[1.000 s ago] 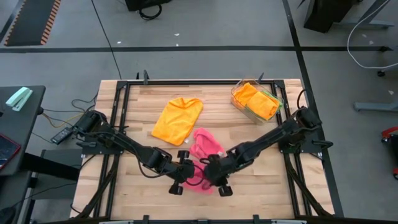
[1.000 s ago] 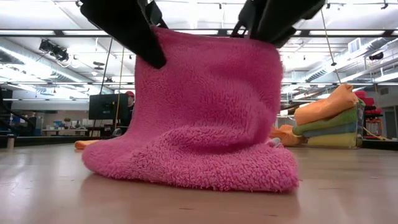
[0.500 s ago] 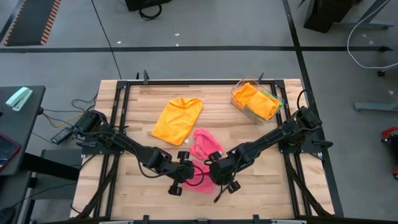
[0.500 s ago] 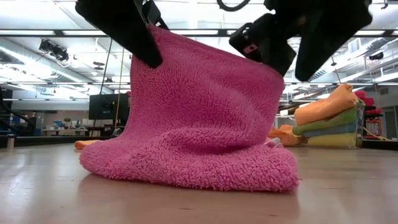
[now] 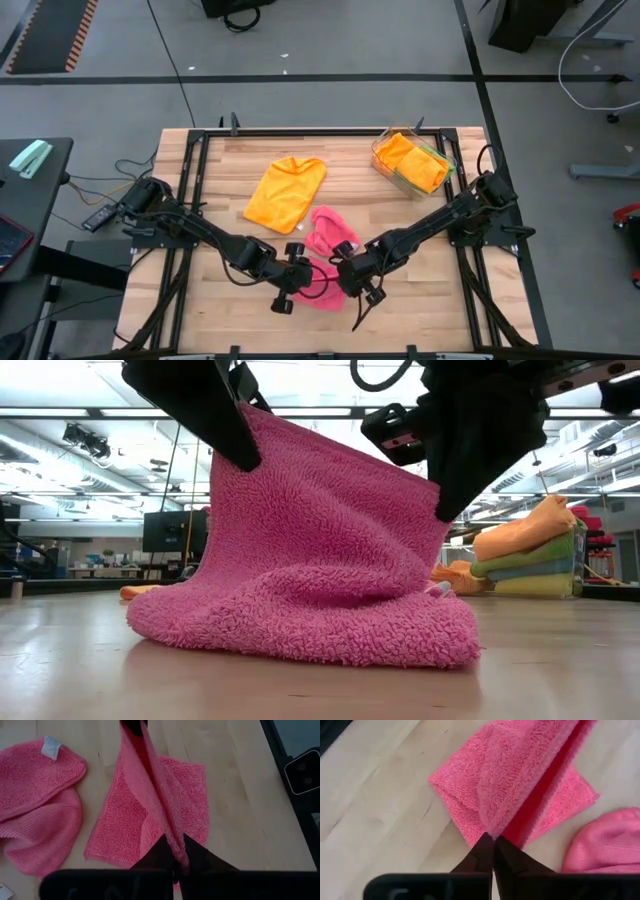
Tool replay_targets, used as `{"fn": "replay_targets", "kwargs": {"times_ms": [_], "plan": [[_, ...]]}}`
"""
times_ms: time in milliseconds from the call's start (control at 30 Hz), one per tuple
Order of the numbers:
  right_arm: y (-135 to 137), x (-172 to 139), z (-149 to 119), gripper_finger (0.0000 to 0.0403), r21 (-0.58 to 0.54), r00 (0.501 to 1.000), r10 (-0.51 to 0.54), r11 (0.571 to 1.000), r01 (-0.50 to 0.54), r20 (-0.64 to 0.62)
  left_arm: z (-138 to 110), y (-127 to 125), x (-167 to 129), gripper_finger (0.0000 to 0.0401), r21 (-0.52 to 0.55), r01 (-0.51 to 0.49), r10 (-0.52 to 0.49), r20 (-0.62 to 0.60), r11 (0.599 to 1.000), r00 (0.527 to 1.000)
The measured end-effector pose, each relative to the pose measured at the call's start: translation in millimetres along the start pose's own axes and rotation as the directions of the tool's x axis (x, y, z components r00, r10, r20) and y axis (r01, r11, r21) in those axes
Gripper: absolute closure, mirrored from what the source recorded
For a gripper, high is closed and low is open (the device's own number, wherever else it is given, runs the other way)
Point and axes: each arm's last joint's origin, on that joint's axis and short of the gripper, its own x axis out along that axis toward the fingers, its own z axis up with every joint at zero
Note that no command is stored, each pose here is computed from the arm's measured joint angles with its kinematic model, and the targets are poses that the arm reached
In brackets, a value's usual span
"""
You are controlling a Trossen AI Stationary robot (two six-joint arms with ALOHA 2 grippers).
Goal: Fold microfiber towels
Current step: Fold the left pink towel
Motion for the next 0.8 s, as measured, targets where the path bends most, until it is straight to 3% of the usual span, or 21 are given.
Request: {"fn": "replay_targets", "kwargs": {"times_ms": [267, 467, 633, 800], "plan": [[10.7, -30.4, 35.5, 0.0398, 0.112, 0.988, 0.132, 0.984, -0.141, 0.085, 1.1, -7.5, -7.4, 0.0384, -0.016, 0.096, -0.096, 0.003, 0.995, 0.995], [28.1, -51.7, 63.7, 0.04, 0.169, 0.96, 0.177, 0.962, -0.215, 0.216, 4.2, -19.6, -21.4, 0.0394, -0.008, 0.249, -0.249, 0.022, 0.968, 0.968], [43.9, -46.6, 72.5, 0.04, 0.216, 0.944, 0.177, 0.946, -0.241, 0.279, -1.5, -37.9, -25.1, 0.0379, 0.017, 0.301, -0.301, 0.002, 0.954, 0.954], [59.5, -16.0, 78.4, 0.0401, 0.247, 0.935, 0.196, 0.93, -0.273, 0.295, -7.5, -54.7, -23.7, 0.0389, 0.027, 0.326, -0.326, -0.007, 0.945, 0.945]]}}
